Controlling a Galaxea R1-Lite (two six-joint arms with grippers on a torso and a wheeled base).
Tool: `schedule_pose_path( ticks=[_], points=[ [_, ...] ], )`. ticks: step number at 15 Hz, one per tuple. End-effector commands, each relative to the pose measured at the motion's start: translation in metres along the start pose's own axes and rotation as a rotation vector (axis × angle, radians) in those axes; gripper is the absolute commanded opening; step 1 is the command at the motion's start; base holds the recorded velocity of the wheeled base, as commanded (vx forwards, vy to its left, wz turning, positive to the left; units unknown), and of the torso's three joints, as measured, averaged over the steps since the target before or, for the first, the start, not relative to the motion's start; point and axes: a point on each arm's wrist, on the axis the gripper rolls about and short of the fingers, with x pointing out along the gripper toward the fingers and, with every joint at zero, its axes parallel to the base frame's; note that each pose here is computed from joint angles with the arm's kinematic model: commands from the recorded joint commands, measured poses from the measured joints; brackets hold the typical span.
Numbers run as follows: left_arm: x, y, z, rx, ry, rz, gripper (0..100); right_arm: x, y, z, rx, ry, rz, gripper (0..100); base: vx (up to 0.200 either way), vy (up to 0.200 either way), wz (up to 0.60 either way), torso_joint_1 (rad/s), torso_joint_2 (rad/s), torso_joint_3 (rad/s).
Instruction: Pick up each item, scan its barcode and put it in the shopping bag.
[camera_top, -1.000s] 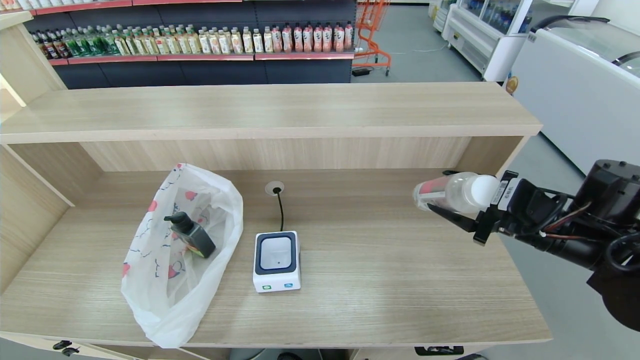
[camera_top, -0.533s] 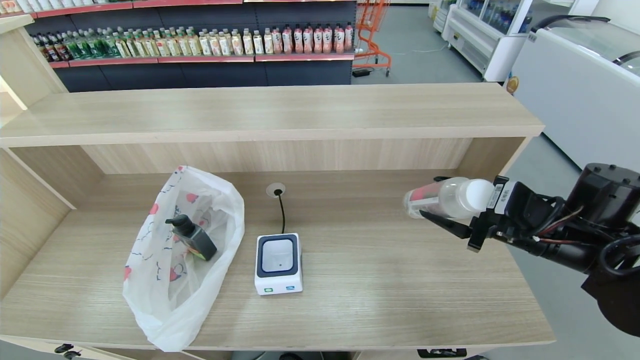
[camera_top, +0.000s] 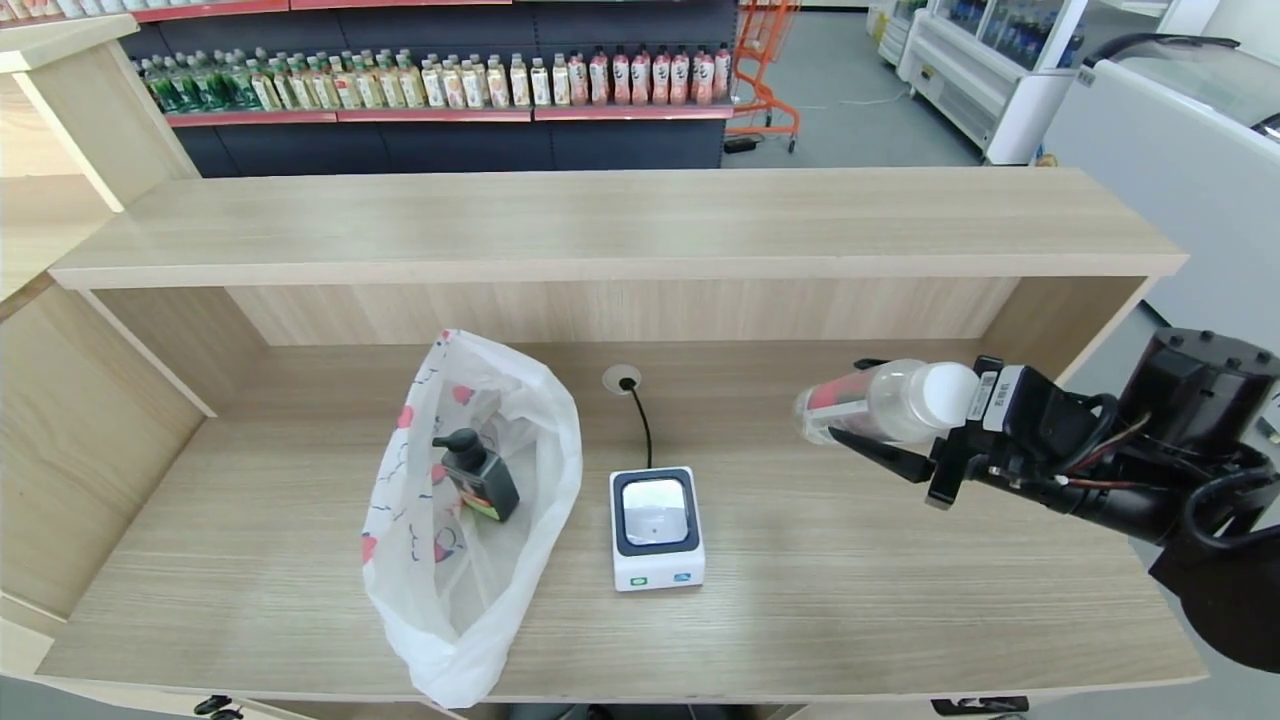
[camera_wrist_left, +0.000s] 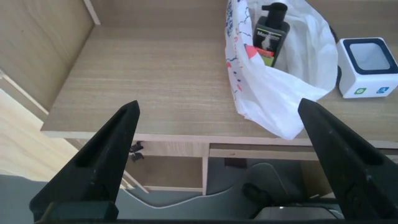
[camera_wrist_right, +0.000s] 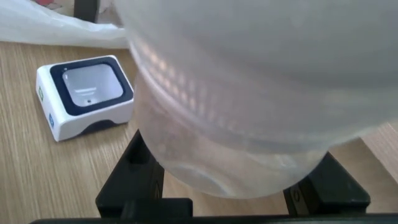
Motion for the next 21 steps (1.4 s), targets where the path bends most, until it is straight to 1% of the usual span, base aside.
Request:
schedule_pose_path(
  ticks=[1,6,11,16,18,21],
  points=[
    [0.000,0.000,0.000,0.000,0.000,0.000,100,0.002,0.003,-0.005,0.011,0.011,0.010,0,0.000,0.000,0.00,0.000,0.00,0.000],
    [0.000,0.000,0.000,0.000,0.000,0.000,100,0.007,0.011,-0.015,0.039,-0.011,0.075,0,0.000,0.000,0.00,0.000,0.00,0.000],
    [0.000,0.000,0.000,-0.003,0.000,0.000,100,0.013,0.016,-0.015,0.033,-0.043,0.091,0,0.000,0.000,0.00,0.000,0.00,0.000],
    [0.000,0.000,0.000,-0.006,0.000,0.002,100,0.021,0.023,-0.016,0.037,-0.075,0.120,0,0.000,0.200,0.00,0.006,0.00,0.000],
    [0.000,0.000,-0.001,-0.002,0.002,0.000,100,0.024,0.026,-0.019,0.044,-0.074,0.131,0,0.000,0.200,0.00,0.000,0.00,0.002],
    [0.000,0.000,0.000,0.000,0.000,0.000,100,0.028,0.026,-0.022,0.047,-0.087,0.144,0,0.000,0.000,0.00,0.000,0.00,0.000]
  ],
)
